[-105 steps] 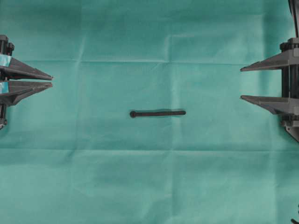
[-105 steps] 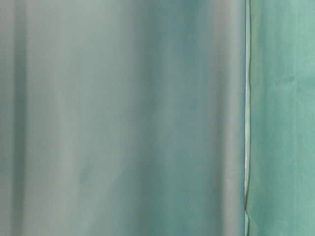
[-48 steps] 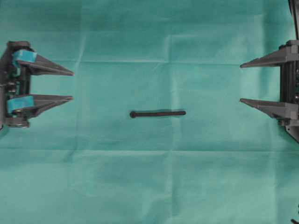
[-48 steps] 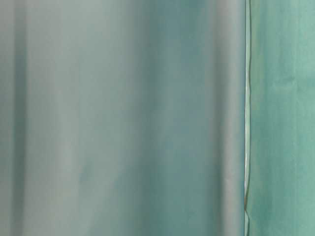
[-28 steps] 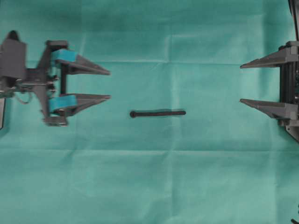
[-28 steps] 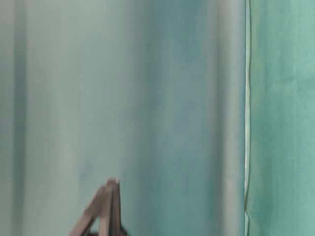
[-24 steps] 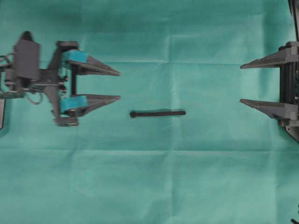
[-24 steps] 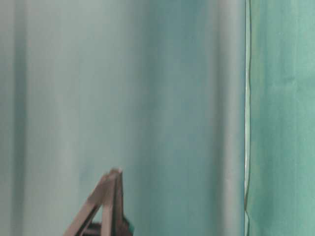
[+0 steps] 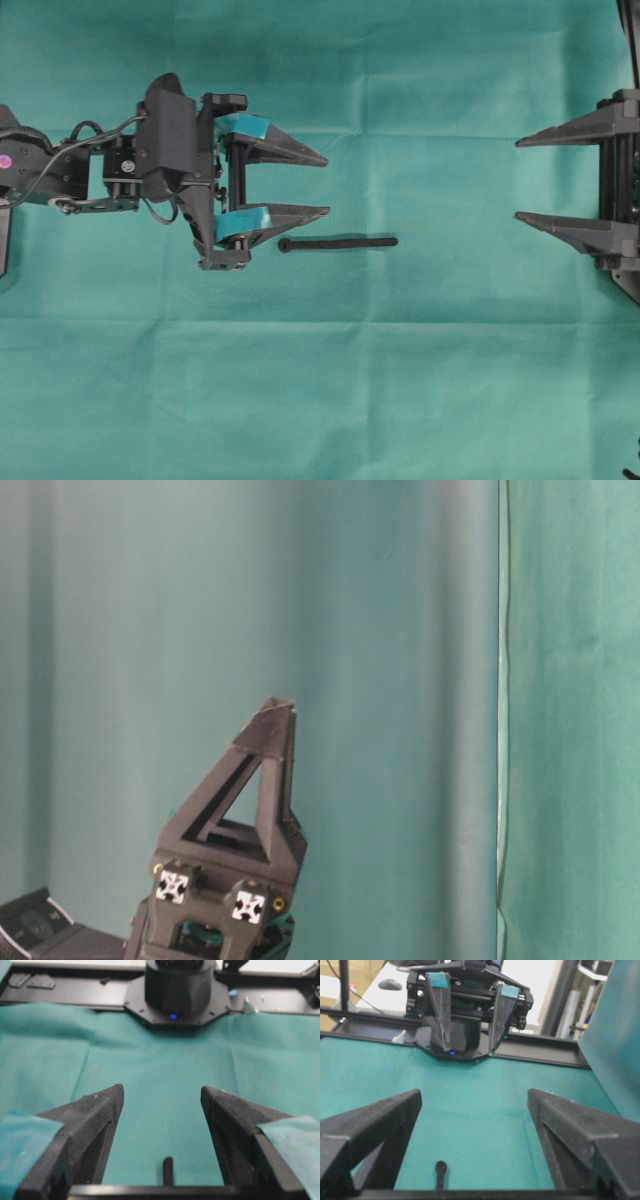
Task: Peel off the Velcro with your right arm.
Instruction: 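Move the left gripper toward the black Velcro strap's left end, then lower the left gripper and close it on the strap's left end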
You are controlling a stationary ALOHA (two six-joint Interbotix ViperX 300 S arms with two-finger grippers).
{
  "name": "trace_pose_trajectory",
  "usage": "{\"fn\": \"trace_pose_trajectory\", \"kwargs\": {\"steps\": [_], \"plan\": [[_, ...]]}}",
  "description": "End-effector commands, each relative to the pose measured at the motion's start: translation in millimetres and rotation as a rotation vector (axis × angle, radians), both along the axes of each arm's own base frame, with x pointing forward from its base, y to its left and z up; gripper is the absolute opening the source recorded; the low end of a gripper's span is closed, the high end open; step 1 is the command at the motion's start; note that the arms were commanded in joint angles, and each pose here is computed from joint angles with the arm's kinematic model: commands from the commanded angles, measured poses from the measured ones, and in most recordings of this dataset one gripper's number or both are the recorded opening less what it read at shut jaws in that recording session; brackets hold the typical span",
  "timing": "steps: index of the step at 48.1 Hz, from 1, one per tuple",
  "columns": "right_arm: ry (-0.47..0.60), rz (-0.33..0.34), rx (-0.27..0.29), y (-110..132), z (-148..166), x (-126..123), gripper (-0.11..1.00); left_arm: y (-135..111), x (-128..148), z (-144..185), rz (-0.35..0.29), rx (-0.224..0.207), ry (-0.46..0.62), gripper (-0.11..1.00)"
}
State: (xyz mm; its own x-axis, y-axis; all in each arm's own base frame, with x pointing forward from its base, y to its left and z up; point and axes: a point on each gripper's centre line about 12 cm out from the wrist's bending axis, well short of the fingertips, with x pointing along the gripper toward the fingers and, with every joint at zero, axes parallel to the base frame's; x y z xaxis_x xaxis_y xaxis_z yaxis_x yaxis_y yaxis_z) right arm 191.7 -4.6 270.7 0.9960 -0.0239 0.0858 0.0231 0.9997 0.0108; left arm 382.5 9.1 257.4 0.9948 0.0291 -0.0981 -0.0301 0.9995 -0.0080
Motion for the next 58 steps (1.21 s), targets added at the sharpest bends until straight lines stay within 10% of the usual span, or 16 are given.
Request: {"fn": "trace_pose_trajectory", "kwargs": {"steps": [1,29,58], "plan": [[-0.017,-0.001,0.000,0,5,1,0.82,1,5,12,0.003,-0.004,0.009,0.67],[-0.017,-0.001,-0.002,0,5,1,0.82,0,19,8,-0.006,-0.022,0.486,0.67],[-0.017,0.001,-0.002,0,5,1,0.82,-1,46,-48,-0.011,-0.020,0.599,0.66]]}}
